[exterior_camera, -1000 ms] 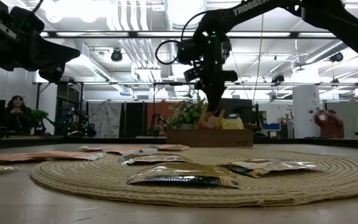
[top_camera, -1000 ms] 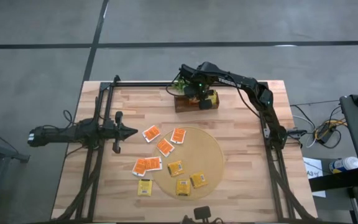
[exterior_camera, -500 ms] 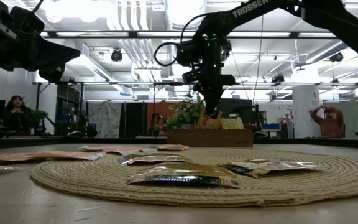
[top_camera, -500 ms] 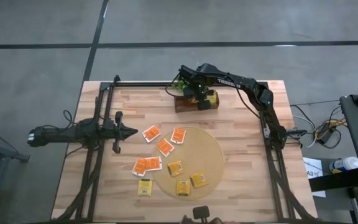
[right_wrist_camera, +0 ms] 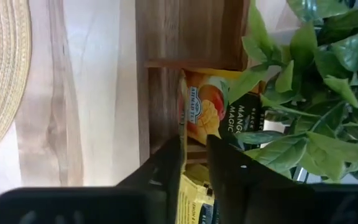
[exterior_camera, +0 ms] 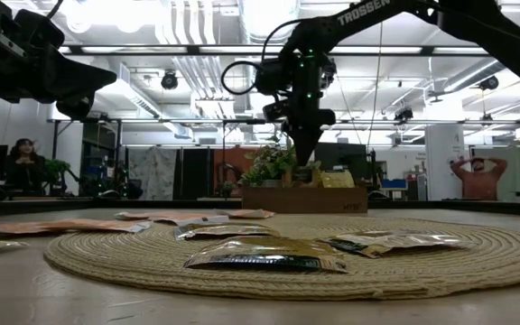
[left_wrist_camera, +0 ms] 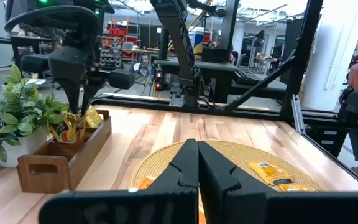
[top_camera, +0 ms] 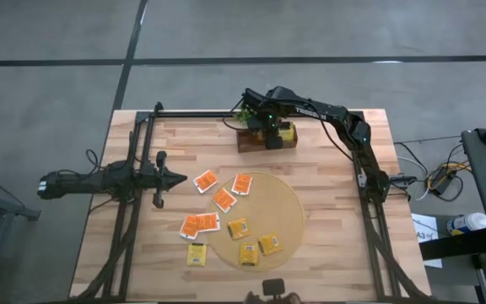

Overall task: Pick & Place Tea
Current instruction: Put the orange tea bag into the middle section of the wooden organizer

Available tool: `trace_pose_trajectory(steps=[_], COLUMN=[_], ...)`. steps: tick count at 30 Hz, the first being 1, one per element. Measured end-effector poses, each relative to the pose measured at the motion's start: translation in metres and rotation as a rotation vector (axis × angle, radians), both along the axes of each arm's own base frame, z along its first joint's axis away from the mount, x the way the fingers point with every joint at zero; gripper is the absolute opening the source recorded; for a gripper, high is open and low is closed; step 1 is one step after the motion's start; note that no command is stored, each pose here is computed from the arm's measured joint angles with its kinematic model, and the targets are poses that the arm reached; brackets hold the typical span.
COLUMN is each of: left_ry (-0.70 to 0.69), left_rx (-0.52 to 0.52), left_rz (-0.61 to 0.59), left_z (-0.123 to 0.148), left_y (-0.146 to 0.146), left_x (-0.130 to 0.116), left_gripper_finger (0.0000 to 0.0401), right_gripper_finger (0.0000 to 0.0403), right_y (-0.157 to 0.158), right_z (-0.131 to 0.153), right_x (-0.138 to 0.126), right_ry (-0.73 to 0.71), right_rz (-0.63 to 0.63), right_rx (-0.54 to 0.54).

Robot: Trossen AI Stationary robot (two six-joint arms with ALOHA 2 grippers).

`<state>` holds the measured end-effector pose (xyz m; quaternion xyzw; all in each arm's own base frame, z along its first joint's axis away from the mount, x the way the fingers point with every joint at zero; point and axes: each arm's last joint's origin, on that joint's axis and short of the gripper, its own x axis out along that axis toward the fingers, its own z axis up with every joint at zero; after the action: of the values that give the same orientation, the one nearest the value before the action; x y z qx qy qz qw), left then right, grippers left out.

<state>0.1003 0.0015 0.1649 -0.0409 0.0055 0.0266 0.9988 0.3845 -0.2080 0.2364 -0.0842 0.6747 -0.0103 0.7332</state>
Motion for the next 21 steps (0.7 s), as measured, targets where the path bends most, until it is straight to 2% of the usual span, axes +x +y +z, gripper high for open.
trace_pose_trajectory(steps=[3,7,9,16,21], left_ry=[0.000,0.000,0.000,0.000,0.000], left_rx=[0.000,0.000,0.000,0.000,0.000], left_rz=[0.000,-0.001,-0.001,-0.001,0.000], left_z=[0.000,0.000,0.000,0.000,0.000], left_y=[0.000,0.000,0.000,0.000,0.000], left_x=[0.000,0.000,0.000,0.000,0.000], left_gripper_finger=[0.0000,0.0000,0.0000,0.0000,0.0000], right_gripper_finger=[0.0101,0.0130,0.0139,0.0147,0.0137], right_y=[-0.001,-0.005,-0.006,0.002,0.019], right_z=[0.000,0.002,0.004,0.024,0.051], right_x=[0.001,0.003,0.003,0.000,-0.002], right_ry=[-0.001,0.000,0.003,0.013,-0.085], right_rz=[-0.006,-0.051,-0.052,-0.054,-0.062], right_rx=[-0.027,-0.137,-0.147,-0.127,-0.005])
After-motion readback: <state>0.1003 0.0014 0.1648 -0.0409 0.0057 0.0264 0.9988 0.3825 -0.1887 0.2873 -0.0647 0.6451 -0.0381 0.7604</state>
